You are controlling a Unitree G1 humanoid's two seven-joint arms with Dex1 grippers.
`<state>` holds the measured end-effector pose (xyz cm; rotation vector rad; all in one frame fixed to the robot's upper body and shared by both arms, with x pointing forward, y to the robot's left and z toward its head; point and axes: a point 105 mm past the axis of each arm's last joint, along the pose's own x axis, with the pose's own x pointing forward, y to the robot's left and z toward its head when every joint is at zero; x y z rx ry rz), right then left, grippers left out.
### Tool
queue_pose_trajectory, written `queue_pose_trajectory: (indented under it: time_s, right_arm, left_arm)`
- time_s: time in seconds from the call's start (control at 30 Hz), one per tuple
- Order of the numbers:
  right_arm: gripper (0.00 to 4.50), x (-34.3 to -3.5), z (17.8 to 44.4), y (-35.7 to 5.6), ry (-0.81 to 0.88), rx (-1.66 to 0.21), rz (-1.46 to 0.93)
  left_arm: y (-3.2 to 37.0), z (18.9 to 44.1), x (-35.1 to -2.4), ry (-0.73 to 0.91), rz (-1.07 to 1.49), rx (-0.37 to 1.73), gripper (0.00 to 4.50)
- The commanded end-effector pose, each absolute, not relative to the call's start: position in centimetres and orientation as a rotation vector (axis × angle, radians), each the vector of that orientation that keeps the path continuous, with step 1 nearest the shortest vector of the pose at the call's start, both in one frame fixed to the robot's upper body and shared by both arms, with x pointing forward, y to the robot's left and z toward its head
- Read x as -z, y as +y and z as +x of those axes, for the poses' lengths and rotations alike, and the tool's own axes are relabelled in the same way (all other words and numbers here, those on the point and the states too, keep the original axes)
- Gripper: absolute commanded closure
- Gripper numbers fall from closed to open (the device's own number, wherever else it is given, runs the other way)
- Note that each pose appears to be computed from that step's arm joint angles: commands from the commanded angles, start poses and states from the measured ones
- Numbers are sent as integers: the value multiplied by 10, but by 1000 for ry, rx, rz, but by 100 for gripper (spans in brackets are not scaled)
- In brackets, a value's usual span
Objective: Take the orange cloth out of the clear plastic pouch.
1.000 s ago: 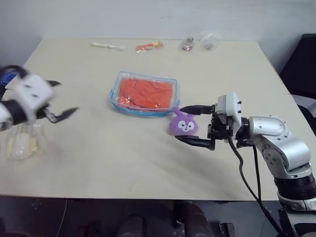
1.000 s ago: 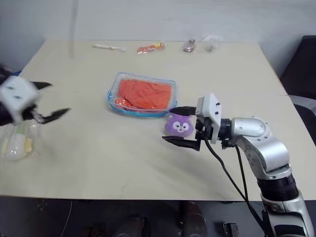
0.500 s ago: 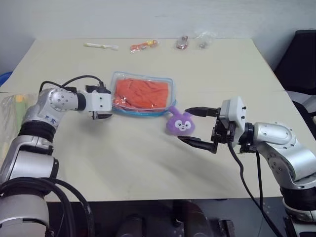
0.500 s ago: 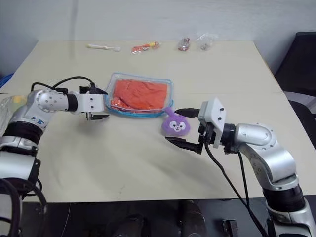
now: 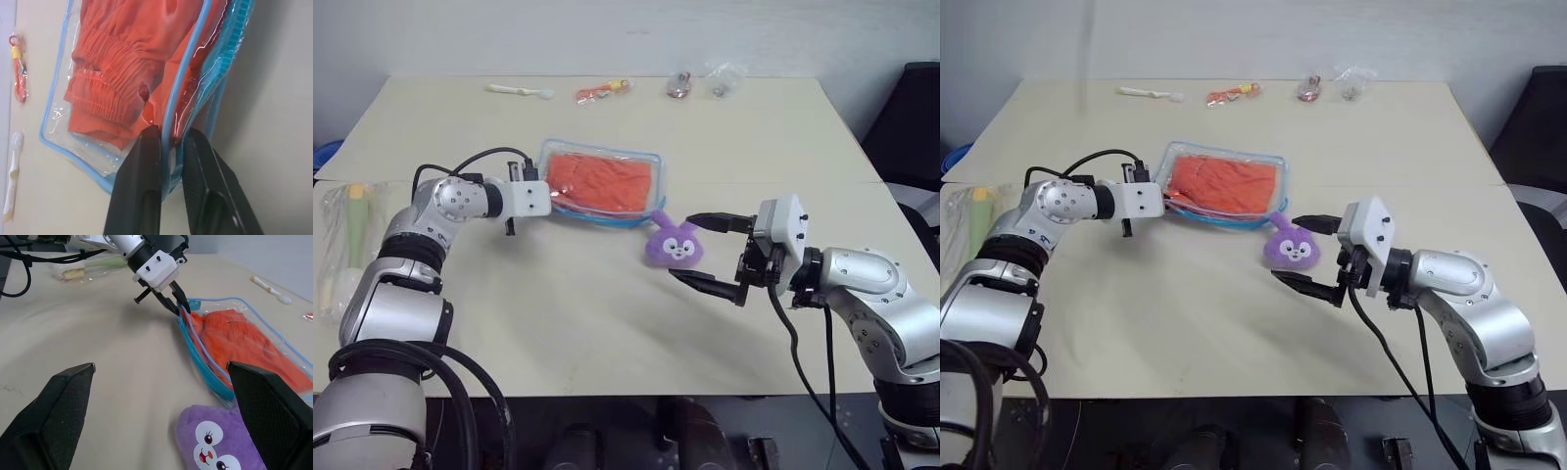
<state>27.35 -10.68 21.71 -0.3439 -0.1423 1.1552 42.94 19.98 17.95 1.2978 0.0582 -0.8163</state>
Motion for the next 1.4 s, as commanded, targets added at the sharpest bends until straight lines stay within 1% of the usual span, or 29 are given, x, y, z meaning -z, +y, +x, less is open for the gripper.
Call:
queue_pose_trajectory:
  time_s: [0.03, 0.07, 0.1, 0.17, 0.27, 0.37, 0.5, 0.73, 0.83, 0.97, 1.07, 1.23, 1.3, 1.4]
  right_arm:
    - [0, -226, 269, -110, -172, -1166, -377]
    - [0, -226, 269, -111, -169, -1168, -378]
    - [0, -225, 269, -112, -161, -1173, -377]
    - [0, -224, 269, -113, -150, -1182, -380]
    - [0, -223, 270, -114, -144, -1186, -383]
    - [0, -222, 269, -114, -138, -1192, -385]
    - [0, -222, 270, -117, -126, -1193, -392]
    - [0, -221, 270, -124, -104, -1190, -406]
    - [0, -216, 262, -133, -45, -1229, -423]
    - [0, -208, 250, -150, 45, -1273, -446]
    - [0, -206, 244, -155, 81, -1294, -447]
    - [0, -207, 245, -155, 89, -1314, -450]
    - [0, -207, 246, -154, 84, -1319, -452]
    - [0, -207, 245, -152, 81, -1326, -452]
  left_arm:
    - [199, 422, -191, -6, 1263, 848, 372]
    - [198, 419, -192, -19, 1249, 865, 388]
    - [195, 412, -190, -20, 1232, 928, 403]
    - [195, 408, -192, -47, 1258, 924, 448]
    - [191, 402, -196, -67, 1243, 926, 448]
    - [190, 389, -198, -77, 1239, 943, 448]
    - [191, 366, -198, -66, 1238, 955, 448]
    - [195, 318, -188, 24, 1227, 988, 448]
    - [200, 300, -182, 76, 1232, 965, 448]
    - [193, 278, -170, 108, 1220, 953, 448]
    - [195, 274, -166, 114, 1237, 916, 448]
    - [209, 283, -165, 78, 1345, 866, 448]
    - [216, 288, -165, 65, 1363, 843, 448]
    - [215, 293, -165, 25, 1352, 847, 448]
